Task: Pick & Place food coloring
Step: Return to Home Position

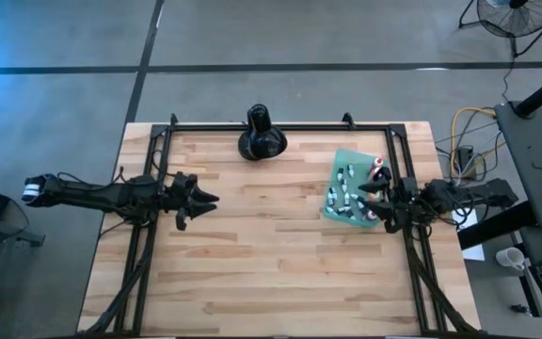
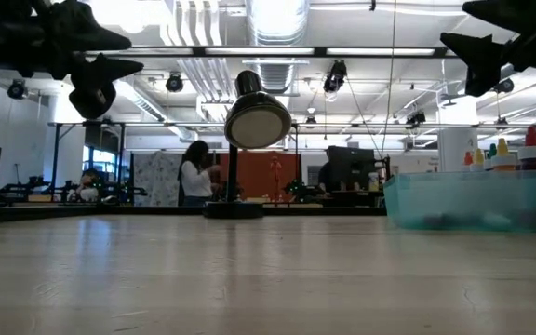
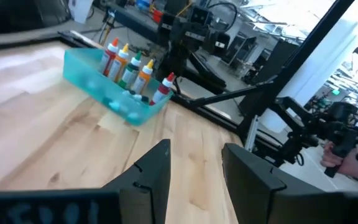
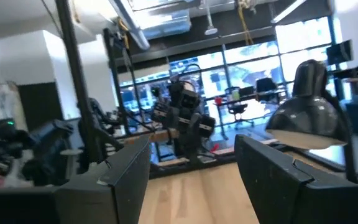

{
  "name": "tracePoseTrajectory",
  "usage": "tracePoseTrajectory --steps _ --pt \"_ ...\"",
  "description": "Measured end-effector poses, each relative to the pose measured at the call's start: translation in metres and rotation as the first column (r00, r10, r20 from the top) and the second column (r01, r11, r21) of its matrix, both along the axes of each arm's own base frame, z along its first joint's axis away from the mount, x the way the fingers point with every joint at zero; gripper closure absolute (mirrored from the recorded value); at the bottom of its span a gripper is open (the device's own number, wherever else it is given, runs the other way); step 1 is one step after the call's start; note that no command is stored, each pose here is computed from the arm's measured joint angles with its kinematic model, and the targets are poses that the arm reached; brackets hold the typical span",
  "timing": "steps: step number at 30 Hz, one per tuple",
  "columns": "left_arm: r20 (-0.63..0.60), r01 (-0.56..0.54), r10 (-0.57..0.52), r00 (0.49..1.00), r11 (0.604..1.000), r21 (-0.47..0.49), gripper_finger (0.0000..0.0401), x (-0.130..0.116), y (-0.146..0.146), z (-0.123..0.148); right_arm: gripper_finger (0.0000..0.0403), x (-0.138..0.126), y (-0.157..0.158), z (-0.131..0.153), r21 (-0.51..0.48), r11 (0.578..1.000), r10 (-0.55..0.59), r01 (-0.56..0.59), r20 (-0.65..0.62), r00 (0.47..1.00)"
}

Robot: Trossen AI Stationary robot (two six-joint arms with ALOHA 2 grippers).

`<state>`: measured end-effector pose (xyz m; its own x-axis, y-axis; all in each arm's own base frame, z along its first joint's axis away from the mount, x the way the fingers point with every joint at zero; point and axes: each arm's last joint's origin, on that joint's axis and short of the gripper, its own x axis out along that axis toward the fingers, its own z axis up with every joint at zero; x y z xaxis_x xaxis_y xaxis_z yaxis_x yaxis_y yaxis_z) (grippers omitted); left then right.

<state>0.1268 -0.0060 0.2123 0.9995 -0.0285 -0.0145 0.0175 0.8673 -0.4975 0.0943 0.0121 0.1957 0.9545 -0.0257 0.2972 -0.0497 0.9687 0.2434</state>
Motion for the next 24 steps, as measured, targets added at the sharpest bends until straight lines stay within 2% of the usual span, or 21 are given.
tracePoseTrajectory --steps 4,9,14,24 --pt "0.020 -0.005 0.005 1.000 1.000 0.029 0.0284 -0.002 0.000 0.002 0.0179 0.001 -0.003 -0.001 -0.032 0.999 -0.041 0.040 -0.013 0.999" --pt "0.009 -0.006 0.005 1.000 0.999 0.044 0.0284 -0.004 0.001 0.001 0.0179 0.003 -0.004 -0.009 0.020 0.999 -0.041 0.043 -0.099 0.994" --pt "0.003 -0.005 0.005 1.000 0.999 0.044 0.0284 -0.003 0.001 0.000 0.0179 0.004 -0.004 -0.016 0.004 0.999 -0.042 0.043 -0.166 0.985" --pt "0.003 -0.005 0.005 1.000 0.999 0.042 0.0284 -0.003 0.001 0.001 0.0179 0.004 -0.004 -0.017 0.001 0.999 -0.042 0.043 -0.183 0.982"
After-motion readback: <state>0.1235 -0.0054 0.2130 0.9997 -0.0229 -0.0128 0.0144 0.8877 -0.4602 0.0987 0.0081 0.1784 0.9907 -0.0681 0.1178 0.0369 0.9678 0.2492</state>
